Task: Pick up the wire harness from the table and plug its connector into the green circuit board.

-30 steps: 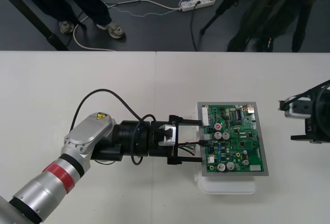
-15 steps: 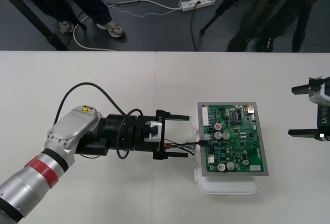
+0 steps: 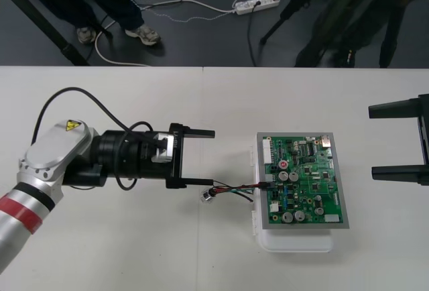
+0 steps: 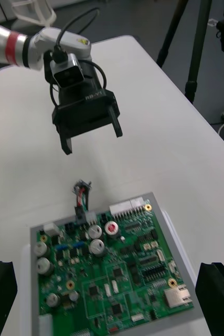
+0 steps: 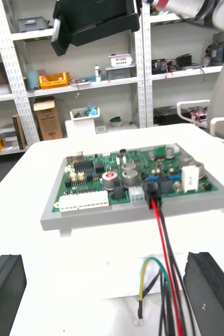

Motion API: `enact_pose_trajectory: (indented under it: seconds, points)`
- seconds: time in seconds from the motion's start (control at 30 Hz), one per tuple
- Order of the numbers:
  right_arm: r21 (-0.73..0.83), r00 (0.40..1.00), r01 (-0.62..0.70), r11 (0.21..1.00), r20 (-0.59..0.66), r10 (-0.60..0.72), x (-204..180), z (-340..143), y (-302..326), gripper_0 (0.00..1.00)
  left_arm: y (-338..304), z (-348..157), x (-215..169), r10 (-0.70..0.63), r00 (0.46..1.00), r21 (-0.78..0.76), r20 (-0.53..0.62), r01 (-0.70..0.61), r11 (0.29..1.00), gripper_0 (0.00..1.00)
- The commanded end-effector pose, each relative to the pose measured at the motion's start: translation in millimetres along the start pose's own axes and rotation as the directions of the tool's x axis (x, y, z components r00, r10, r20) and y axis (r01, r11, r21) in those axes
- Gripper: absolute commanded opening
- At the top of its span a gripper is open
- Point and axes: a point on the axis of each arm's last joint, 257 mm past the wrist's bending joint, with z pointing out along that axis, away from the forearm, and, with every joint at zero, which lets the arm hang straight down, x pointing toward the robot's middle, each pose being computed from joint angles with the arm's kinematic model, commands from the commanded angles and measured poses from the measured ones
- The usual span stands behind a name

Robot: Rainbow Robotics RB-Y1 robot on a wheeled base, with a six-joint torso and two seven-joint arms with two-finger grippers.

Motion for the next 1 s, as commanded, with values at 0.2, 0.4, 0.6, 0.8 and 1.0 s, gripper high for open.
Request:
enact_pose_trajectory:
  seconds: [0.2,0.4,0.6,0.8,1.0]
  points:
    - [-0.043,0.992,-0.078,0.996,0.092,0.082,-54,-12,31,1.0,-5,-44,-53,-0.104,0.995,0.046,-0.01,0.104,0.994,0.89]
    - [-0.063,0.987,-0.031,0.998,0.158,0.041,-81,-4,49,1.0,-2,-59,-76,-0.144,0.989,0.013,-0.039,0.144,0.989,0.88]
    - [-0.1,0.978,0.014,0.995,0.211,0.007,-94,9,63,1.0,-2,-67,-100,-0.184,0.982,-0.001,-0.041,0.184,0.983,0.89]
    - [-0.098,0.971,0.089,0.991,0.23,-0.065,-102,20,72,1.0,6,-80,-120,-0.168,0.981,-0.025,-0.101,0.167,0.986,0.88]
    - [-0.054,0.957,0.234,0.971,0.19,-0.22,-100,27,76,1.0,10,-86,-139,-0.189,0.974,-0.034,-0.12,0.187,0.982,0.88]
